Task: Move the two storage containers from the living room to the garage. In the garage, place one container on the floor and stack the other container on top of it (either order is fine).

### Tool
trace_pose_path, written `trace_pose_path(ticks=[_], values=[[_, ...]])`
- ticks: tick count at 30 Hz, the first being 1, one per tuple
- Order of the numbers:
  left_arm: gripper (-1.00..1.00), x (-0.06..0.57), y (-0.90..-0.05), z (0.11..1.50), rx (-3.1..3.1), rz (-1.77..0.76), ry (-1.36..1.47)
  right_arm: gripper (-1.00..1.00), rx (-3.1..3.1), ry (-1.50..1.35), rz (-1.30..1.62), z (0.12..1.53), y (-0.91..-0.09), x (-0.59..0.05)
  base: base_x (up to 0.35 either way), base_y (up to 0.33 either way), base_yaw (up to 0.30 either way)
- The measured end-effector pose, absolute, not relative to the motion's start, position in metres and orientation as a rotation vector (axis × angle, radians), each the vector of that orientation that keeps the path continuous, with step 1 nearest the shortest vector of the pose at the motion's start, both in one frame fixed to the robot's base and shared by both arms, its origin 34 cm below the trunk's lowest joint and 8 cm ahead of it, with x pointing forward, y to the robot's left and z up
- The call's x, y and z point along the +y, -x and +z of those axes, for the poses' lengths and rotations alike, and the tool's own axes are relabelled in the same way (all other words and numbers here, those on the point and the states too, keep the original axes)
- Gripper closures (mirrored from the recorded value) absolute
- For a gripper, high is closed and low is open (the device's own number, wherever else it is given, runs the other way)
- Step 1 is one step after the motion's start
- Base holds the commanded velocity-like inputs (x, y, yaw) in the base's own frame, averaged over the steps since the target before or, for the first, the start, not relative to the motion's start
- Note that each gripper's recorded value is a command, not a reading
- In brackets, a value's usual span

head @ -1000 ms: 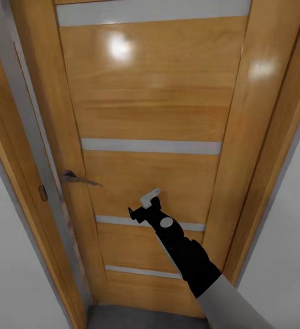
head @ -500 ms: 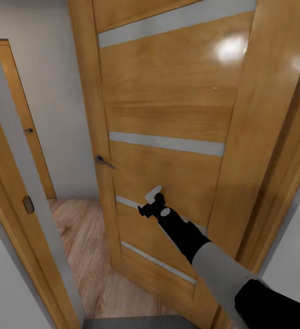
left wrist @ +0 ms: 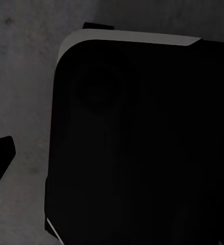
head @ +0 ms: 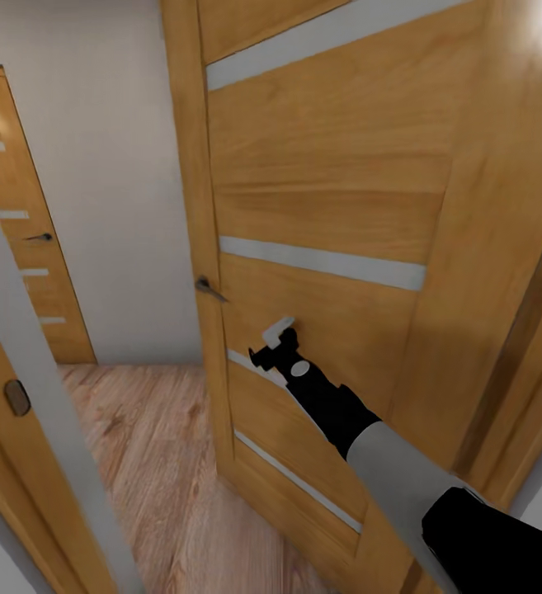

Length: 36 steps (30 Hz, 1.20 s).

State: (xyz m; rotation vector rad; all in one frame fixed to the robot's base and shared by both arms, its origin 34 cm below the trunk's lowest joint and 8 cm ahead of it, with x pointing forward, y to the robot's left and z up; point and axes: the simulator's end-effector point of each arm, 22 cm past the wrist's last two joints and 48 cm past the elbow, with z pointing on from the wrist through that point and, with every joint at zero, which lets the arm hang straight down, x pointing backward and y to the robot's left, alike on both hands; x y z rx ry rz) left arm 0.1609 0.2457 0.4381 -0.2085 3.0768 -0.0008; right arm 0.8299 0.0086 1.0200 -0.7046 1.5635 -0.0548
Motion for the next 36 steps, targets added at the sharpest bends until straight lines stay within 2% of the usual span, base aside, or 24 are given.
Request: trace_pose_path(ticks=[36], values=[[-1.0,0.2456,-0.1617,0.438,3.076,0.0,0.208,-1.0,1.562,0.689,-0.085,1.0176,-0.8324,0.0035,0.021,0.0,0.0]])
